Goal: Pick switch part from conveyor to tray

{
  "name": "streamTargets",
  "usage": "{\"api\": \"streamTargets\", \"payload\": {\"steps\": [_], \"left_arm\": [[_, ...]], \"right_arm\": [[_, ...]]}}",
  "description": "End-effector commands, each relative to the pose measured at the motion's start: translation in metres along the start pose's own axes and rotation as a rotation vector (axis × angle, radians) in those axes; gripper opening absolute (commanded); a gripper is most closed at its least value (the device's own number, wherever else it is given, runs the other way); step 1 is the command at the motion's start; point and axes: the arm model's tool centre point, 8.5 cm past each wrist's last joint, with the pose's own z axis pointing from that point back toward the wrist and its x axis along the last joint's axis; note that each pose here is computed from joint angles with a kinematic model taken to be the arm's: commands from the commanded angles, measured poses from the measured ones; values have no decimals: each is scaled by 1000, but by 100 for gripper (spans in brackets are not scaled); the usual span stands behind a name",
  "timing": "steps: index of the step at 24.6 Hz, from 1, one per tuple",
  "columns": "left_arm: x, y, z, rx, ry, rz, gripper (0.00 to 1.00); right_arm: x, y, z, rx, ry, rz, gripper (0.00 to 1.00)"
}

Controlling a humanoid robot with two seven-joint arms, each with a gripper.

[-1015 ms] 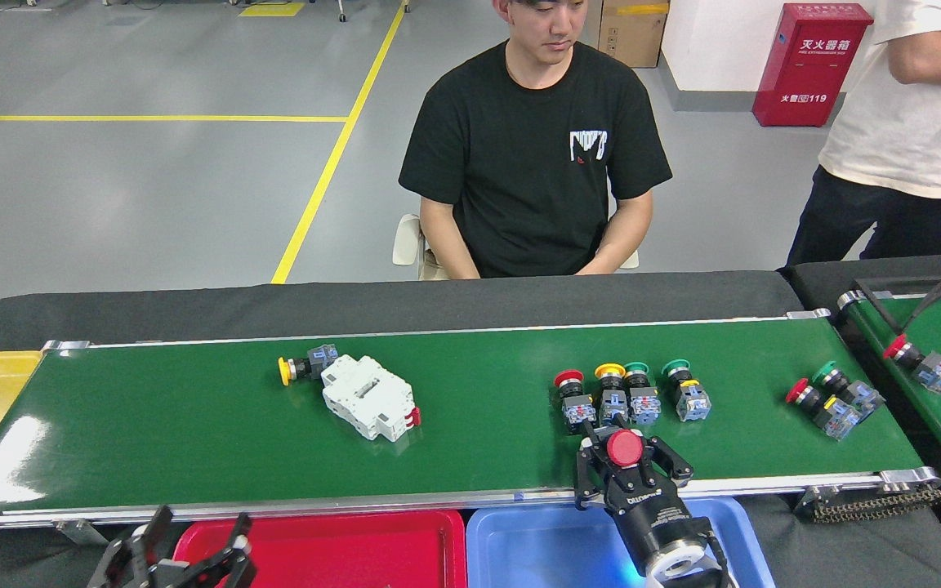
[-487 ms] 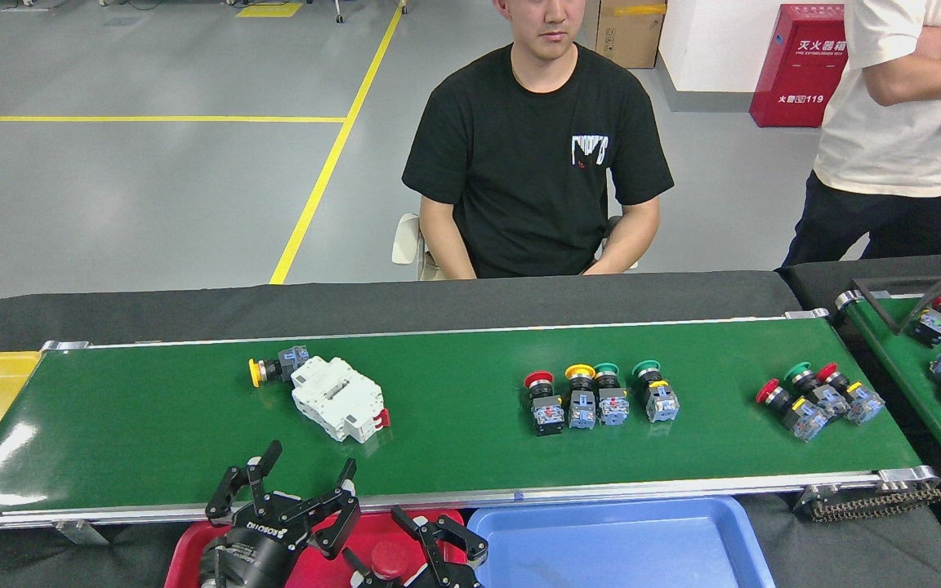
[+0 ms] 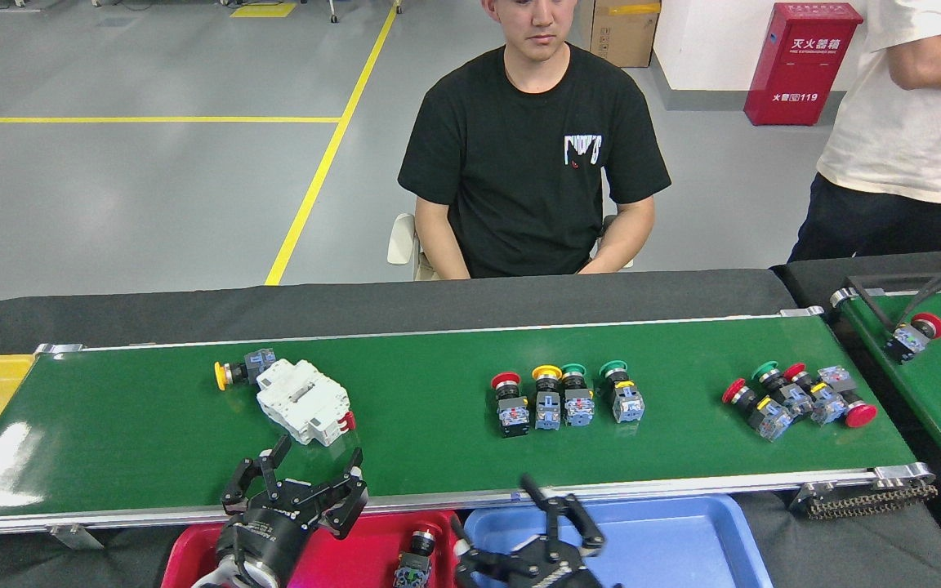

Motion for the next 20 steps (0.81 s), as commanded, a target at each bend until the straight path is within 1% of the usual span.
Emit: {"api": "streamTargets", "payload": {"steps": [1, 3, 4, 7, 10, 13, 16, 18, 20], "left_arm": [[-11, 8, -7, 15, 31, -6, 100], [-21, 11, -13, 17, 52, 0, 100], [-24, 14, -16, 21, 57, 1, 100], [-28, 18, -29, 19, 68, 7, 100], [-36, 23, -41, 13, 102, 10, 100], [-42, 20, -46, -5, 112, 6, 100], [-44, 18, -52, -18, 130, 13, 100], [-44, 18, -57, -29, 141, 15, 100], [-46, 19, -64, -36, 158, 21, 100]], "right_arm": [[-19, -2, 2, -25, 68, 6, 100], [-26, 3, -3, -7, 106, 20, 100], [-29, 2, -8, -4, 119, 36, 99], [-27, -1, -40, 44, 105, 59, 99], [-18, -4, -75, 75, 61, 100, 99], [-2, -1, -95, 107, 4, 124, 99], [13, 3, -106, 138, -29, 132, 99], [20, 1, -114, 137, -37, 124, 99], [26, 2, -122, 150, -55, 130, 99]]}}
